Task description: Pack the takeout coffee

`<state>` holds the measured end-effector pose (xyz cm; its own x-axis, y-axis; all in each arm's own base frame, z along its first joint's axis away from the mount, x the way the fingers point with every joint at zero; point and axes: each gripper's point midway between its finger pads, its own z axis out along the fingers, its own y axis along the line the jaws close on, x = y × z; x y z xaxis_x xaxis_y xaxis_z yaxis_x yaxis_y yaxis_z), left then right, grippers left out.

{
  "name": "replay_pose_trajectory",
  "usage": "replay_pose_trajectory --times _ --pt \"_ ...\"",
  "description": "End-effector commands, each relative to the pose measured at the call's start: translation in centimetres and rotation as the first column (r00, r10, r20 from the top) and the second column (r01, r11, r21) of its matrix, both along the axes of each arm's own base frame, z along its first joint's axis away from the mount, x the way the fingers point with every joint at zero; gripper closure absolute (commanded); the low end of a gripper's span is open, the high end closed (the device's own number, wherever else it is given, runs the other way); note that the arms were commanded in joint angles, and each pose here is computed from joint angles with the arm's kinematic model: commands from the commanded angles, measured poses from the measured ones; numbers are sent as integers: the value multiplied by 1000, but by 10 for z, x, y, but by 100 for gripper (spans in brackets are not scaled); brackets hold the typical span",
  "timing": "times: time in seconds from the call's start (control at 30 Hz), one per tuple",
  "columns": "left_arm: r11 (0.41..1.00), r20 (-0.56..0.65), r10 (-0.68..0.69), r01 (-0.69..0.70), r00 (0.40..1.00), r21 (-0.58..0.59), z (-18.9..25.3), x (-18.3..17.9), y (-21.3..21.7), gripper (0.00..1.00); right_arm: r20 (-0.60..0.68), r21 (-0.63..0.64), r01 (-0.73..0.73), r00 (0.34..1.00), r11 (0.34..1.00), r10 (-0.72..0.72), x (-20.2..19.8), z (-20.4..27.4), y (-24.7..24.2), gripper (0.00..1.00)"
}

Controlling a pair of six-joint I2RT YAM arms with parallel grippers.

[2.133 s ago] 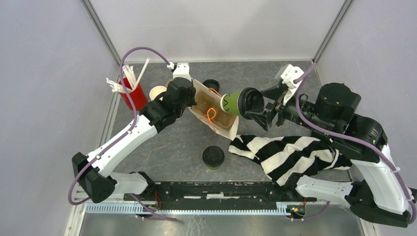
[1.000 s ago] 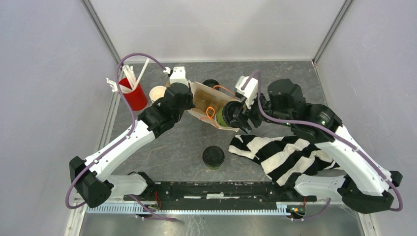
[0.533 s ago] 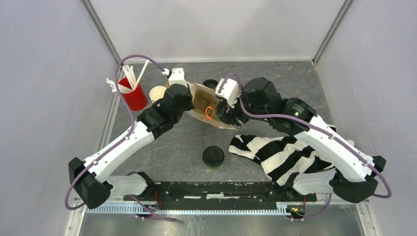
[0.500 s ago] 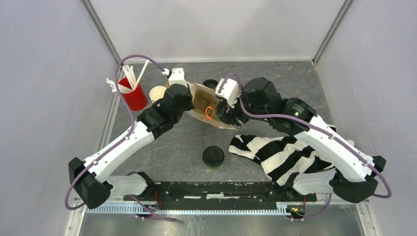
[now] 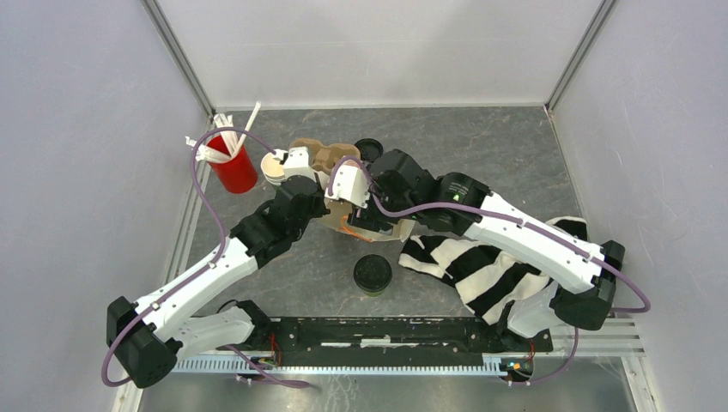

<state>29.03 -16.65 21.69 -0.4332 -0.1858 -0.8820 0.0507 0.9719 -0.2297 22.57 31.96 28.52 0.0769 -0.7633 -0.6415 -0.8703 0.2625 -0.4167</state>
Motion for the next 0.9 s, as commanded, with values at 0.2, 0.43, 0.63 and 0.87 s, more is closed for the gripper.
replay_pose_trajectory --times 0.2,0.43,0.63,0.87 --pt "987 -33 11 -16 999 -159 9 -28 7 98 91 -21 -3 996 1000 5 0 10 6 40" --pt "984 -38 10 -17 999 -176 -2 -31 7 98 85 -6 -35 996 999 36 -8 -3 6 41" --pt "991 -18 -32 30 999 -133 -6 -24 0 98 84 -76 -57 994 995 64 -6 -14 4 41" --pt "1000 102 -17 19 995 -17 17 -8 12 98 95 -100 -59 993 993 68 -2 -24 8 42"
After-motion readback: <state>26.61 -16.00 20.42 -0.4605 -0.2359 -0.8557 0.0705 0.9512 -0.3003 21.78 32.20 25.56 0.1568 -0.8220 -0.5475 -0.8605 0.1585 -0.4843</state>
